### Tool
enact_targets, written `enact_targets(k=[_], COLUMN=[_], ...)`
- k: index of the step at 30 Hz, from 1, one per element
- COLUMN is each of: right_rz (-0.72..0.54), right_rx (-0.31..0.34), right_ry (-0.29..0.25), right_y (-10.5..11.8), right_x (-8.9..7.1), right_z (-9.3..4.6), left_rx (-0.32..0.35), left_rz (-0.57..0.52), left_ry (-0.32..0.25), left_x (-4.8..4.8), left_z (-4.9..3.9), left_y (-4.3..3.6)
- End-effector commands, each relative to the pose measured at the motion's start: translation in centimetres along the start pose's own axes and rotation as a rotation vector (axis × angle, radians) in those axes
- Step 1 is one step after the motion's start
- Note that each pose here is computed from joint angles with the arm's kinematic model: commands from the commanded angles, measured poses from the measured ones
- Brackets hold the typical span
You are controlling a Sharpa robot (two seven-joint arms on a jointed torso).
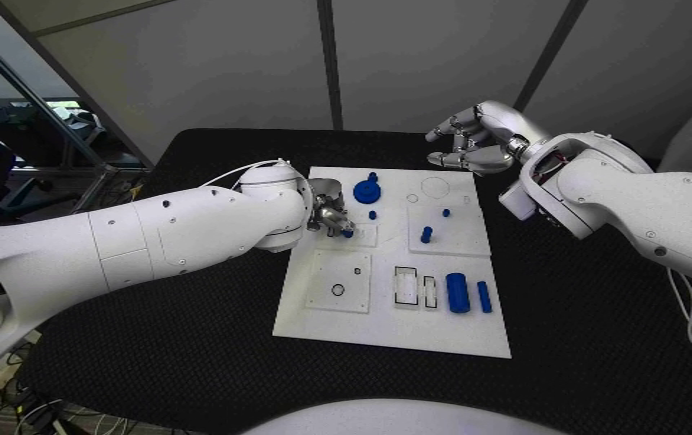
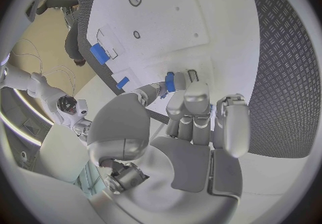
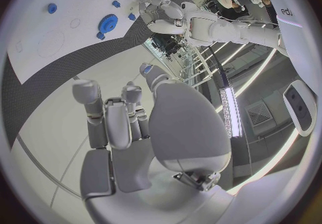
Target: Assemble the parts on the task board
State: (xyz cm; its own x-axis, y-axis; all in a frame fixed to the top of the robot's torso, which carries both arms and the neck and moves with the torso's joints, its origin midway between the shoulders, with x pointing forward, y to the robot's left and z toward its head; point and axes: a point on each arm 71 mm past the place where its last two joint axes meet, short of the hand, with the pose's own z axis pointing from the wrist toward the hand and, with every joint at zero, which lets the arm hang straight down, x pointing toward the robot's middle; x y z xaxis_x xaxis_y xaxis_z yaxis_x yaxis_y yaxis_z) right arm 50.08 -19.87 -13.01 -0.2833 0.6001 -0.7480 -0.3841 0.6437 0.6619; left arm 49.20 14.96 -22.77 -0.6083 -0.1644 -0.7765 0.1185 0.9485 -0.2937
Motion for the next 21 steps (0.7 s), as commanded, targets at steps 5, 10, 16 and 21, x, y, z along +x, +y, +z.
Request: enact_targets(k=[5, 10, 16, 21], right_rz=[-0.008, -0.008, -0.007, -0.007], right_rx=[0.0, 0.001, 0.001, 0.002], right_ry=[0.01, 0.011, 0.013, 0.014], right_y=[0.09, 0.1, 0.13, 0.13], right_x=[0.01, 0.03, 0.09, 0.11], right_z=[0.09, 0.1, 0.14, 0.17], left_rx=[-0.015, -0.015, -0.014, -0.015], left_rz=[0.019, 0.018, 0.019, 0.019], left_ry=[0.03, 0.028, 0.029, 0.029], left_x=[0.47, 0.44, 0.43, 0.41], left_z=[0.2, 0.27, 0.32, 0.38], left_y=[0.07, -0.02, -0.12, -0.11])
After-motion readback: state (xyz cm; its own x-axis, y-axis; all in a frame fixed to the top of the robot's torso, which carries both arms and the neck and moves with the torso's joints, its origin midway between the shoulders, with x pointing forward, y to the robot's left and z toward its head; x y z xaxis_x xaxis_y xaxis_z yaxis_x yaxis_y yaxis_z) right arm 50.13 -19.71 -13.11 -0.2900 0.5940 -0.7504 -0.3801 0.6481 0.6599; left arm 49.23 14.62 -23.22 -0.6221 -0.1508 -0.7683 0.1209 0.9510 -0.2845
